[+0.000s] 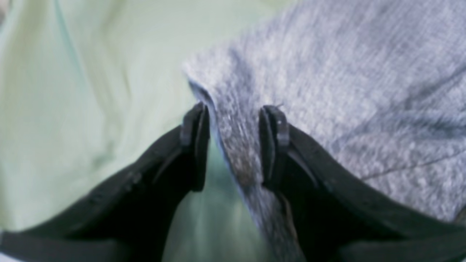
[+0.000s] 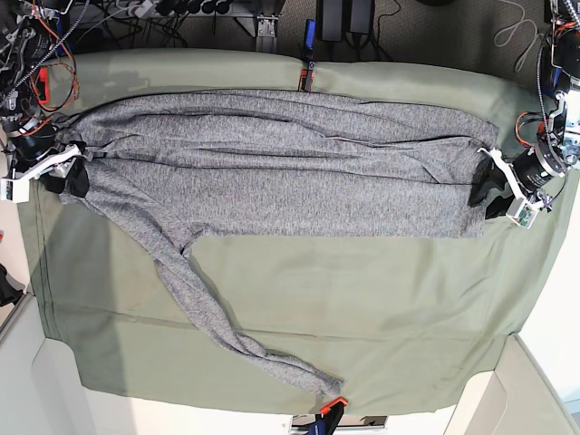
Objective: Fold the T-shirt properly
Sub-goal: 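Pinch the shirt edges and pull the shirt flat with both grippers, then grasp the loose sleeve with the right gripper and lift it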
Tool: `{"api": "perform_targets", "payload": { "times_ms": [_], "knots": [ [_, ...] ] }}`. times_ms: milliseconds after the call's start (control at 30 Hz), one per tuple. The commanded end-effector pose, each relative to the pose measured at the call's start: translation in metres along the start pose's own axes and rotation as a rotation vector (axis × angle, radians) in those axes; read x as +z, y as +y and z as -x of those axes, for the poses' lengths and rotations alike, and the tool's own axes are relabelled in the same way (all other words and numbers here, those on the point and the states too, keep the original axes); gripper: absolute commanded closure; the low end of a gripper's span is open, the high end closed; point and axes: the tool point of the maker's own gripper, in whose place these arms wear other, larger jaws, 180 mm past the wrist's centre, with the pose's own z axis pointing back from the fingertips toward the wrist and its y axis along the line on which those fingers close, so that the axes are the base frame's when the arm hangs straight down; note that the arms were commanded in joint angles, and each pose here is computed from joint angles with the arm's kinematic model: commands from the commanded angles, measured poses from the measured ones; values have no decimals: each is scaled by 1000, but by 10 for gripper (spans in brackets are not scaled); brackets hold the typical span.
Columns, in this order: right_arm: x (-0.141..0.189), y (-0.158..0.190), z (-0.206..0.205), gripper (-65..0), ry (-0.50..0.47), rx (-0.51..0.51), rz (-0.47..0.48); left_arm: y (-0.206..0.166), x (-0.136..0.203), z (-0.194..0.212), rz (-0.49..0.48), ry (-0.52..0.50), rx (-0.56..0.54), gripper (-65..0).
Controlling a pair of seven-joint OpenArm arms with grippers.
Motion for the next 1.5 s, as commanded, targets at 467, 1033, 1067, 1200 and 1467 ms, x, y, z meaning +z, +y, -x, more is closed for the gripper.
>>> {"api": "perform_targets", "payload": {
  "times_ms": [467,1033,1067,1200,1467],
  "knots": [
    [-50,91,-105,-309,-211,143,-142,-21,1,-96,68,-136,-84,-261],
    [-150,139,-43,-271,76,414,-105,-31,-5,-88,83,-104,-67,-261],
    [-149,140,-44,-213,71,414,-106,-34,-7,-88,87,-108,-60,-261],
    [-147,146,-47,0,74,425,-117,-43,-10,-84,99,-112,-40,-261],
    [-112,187,-50,0,30,435,-183,-47,-12,-84,105,-117,-31,-260]
  ]
}}
